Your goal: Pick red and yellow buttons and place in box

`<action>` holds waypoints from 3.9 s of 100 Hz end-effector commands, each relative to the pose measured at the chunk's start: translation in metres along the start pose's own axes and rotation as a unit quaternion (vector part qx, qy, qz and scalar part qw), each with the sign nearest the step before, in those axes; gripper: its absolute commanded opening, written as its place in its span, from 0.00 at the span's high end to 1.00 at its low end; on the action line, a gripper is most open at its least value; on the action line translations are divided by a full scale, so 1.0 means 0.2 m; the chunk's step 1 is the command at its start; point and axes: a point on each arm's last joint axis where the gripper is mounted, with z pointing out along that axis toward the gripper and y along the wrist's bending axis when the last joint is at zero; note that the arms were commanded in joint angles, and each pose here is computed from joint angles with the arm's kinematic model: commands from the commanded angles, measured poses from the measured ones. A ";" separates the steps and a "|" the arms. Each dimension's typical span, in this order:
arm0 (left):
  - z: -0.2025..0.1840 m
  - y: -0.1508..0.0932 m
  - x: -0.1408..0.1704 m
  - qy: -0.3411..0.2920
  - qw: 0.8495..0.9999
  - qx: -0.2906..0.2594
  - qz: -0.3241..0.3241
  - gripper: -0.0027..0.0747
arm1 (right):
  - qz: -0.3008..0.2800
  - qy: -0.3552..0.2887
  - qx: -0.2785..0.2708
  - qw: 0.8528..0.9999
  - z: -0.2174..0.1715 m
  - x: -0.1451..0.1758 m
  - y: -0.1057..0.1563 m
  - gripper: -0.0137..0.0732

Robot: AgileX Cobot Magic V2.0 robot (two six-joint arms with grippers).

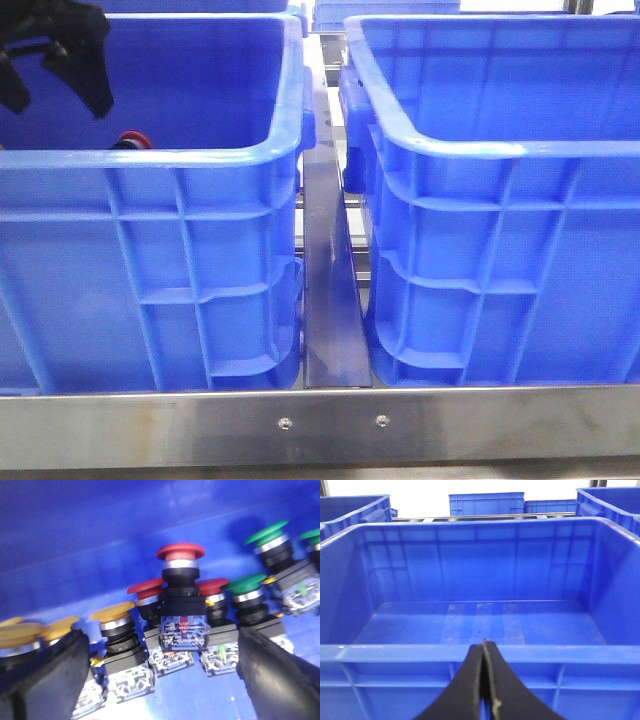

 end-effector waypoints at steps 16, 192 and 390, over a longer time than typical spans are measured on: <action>-0.01 -0.08 -0.10 -0.045 0.999 0.017 0.013 0.23 | -0.002 -0.063 0.005 0.998 -0.02 -0.08 0.00 0.94; -0.80 -0.54 0.17 -0.158 0.967 0.145 0.139 0.99 | -0.002 -0.063 0.005 0.998 -0.02 -0.08 0.00 0.94; -1.10 -0.89 0.43 -0.180 0.902 0.292 0.261 0.99 | 0.313 0.198 -0.272 0.888 0.28 -0.87 0.32 0.13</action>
